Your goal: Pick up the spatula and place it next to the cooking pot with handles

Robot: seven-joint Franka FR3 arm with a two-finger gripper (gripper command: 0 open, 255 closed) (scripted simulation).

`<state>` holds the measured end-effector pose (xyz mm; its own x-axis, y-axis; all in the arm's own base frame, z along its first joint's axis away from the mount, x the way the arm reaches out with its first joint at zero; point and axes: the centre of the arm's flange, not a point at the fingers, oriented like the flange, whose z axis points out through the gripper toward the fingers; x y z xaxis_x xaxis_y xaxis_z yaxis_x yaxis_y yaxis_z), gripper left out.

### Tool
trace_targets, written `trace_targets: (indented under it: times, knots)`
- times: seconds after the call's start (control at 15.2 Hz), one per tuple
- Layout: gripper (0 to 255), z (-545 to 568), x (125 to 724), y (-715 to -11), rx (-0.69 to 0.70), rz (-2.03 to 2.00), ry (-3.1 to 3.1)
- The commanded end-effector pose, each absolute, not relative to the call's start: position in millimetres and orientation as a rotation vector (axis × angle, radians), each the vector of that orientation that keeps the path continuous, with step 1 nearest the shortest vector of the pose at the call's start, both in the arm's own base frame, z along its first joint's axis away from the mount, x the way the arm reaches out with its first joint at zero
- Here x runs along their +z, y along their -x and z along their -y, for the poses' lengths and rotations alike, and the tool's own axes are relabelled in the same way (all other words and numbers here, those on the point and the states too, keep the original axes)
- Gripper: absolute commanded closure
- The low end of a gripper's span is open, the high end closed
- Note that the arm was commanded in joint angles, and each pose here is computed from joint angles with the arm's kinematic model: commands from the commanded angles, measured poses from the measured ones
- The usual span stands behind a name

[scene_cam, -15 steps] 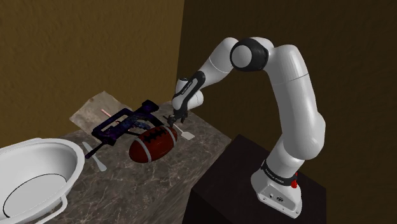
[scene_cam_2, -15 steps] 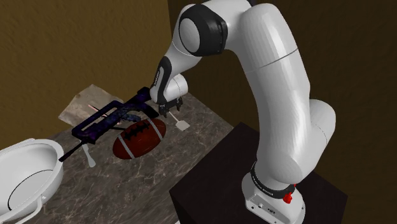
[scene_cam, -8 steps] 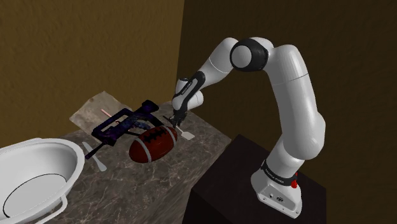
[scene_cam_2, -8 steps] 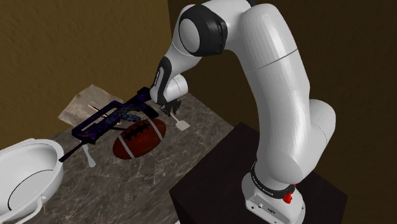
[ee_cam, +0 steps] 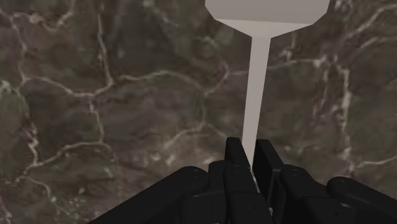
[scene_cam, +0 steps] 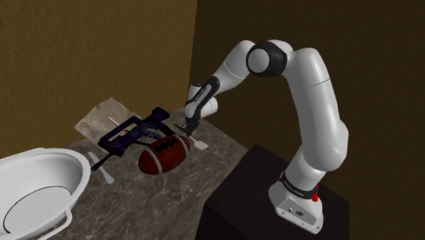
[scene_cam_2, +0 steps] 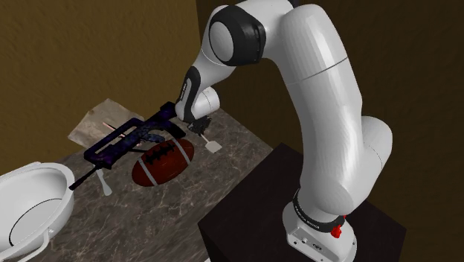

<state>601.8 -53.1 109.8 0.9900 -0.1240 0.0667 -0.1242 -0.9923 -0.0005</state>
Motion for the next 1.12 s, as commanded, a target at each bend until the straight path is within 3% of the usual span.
trace_targets:
  times: [0.0,1.06]
  knots:
    - [255,53.0,114.9,-601.7,0.104,0.195,-3.130]
    - [255,53.0,199.4,-601.7,0.104,0.195,-3.130]
